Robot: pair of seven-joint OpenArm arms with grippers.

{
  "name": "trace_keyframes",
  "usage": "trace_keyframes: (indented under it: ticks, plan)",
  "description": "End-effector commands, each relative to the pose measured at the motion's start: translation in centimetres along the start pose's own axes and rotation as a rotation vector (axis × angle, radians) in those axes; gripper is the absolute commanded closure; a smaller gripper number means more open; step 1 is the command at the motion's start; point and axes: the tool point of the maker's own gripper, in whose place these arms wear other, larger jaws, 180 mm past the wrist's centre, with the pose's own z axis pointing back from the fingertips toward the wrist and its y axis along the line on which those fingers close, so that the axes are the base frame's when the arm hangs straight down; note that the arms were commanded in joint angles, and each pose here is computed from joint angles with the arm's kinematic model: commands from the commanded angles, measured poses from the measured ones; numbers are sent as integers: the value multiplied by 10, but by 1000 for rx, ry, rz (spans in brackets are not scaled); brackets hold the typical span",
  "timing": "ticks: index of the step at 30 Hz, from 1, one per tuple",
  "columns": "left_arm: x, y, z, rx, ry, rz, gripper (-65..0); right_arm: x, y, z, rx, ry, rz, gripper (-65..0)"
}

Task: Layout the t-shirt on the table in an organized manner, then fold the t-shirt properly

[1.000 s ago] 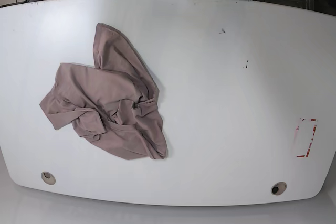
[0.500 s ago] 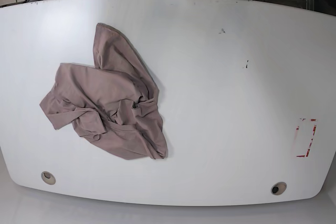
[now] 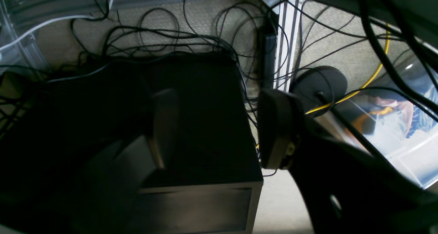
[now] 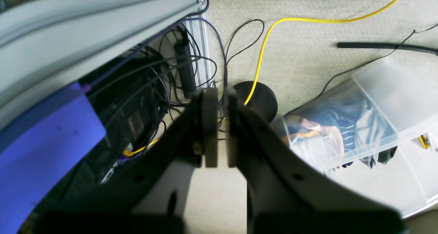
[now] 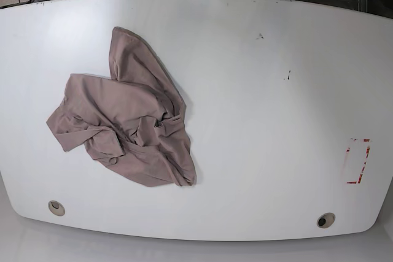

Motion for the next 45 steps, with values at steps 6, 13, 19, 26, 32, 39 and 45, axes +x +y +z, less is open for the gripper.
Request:
trace_keyframes:
  ticks: [6, 13, 19, 26, 32, 39, 45]
  plan:
    - [-3, 2, 1, 1, -14, -1, -328, -1, -4, 7, -8, -37, 3, -35]
    - [-16, -2, 7, -7, -78, -3, -328, -4, 6, 21, -2, -89, 17, -35]
    - [-31, 1, 23, -10, -125, -34, -326, -19, 6, 39, -10, -88, 31, -35]
    - [-36, 3, 57, -21, -222, -86, -326, -24, 19, 69, -7, -151, 44, -35]
    - [-31, 24, 99, 31, -321, -66, -326, -26, 26, 97, -10, -201, 48, -35]
    - [-22, 47, 144, 100, -412, -51, -326, -29, 25, 130, -20, -243, 63, -35]
    - [-9, 56, 181, 137, -484, -68, -326, -24, 25, 161, -34, -289, 86, -35]
